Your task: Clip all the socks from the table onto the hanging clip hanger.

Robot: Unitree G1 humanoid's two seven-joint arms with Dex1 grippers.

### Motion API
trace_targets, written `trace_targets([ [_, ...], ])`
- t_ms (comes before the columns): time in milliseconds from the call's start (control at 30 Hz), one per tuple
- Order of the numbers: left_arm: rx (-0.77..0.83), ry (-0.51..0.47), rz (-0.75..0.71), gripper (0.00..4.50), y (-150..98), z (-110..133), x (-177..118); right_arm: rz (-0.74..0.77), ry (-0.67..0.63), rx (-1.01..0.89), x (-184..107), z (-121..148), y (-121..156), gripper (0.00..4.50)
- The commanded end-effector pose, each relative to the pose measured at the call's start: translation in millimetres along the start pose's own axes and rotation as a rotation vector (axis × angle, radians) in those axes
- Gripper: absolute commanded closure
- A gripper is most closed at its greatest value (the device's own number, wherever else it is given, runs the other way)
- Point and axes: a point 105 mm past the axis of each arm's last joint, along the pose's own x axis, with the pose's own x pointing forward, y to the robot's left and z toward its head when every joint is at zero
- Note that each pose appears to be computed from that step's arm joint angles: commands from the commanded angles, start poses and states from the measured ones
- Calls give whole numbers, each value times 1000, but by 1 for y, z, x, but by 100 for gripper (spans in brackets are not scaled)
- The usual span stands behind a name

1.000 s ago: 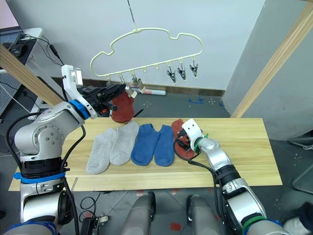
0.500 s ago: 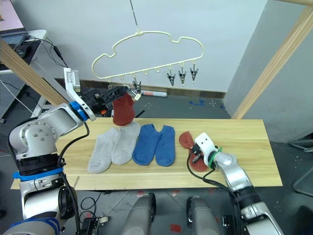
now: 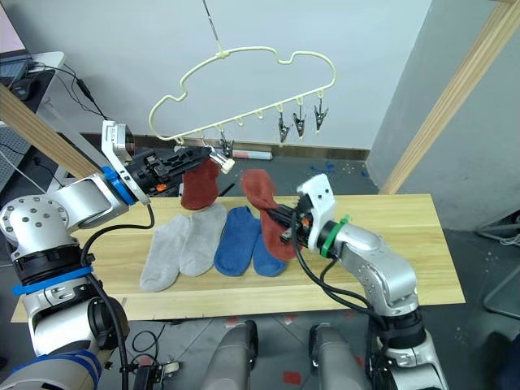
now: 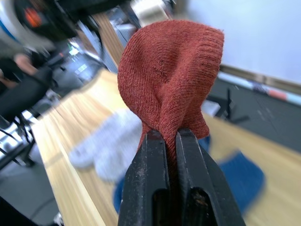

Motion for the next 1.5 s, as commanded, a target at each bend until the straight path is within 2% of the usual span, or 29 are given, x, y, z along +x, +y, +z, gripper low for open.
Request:
trace_targets([
  [33, 28, 11, -18, 450, -7, -1, 1, 1, -22, -10, 9, 7, 2, 447],
  [200, 29, -12, -24, 450, -9, 3, 0, 17, -36, -10, 15, 14, 5, 447],
  [567, 54, -20, -10, 450, -8, 1, -1, -9, 23, -16, 12, -4, -2, 447],
  [967, 63, 3, -14, 450, -8, -5, 0, 11, -60, -22, 26, 22, 6, 447],
  [1133, 106, -14, -16, 450, -9, -2, 0, 17, -64, -28, 27, 25, 9, 447],
  [1167, 115, -17, -13, 392, -9, -2, -1, 17, -62, -27, 27, 25, 9, 450],
  [1233, 117, -20, -22, 373, -9, -3, -1, 15, -56, -26, 28, 22, 9, 450],
  [1300, 115, -24, -23, 295, -9, -2, -2, 13, -48, -25, 29, 19, 9, 450],
  [1400, 147, -58, 10, 202, -7, 6, -4, 12, -41, -9, 32, 14, 11, 450],
  [1433, 157, -81, 7, 178, -9, 10, -6, 12, -41, 13, 33, 12, 12, 450],
  [1500, 209, -107, 10, 178, -14, 15, -9, 25, -40, 83, 37, 7, 17, 450],
])
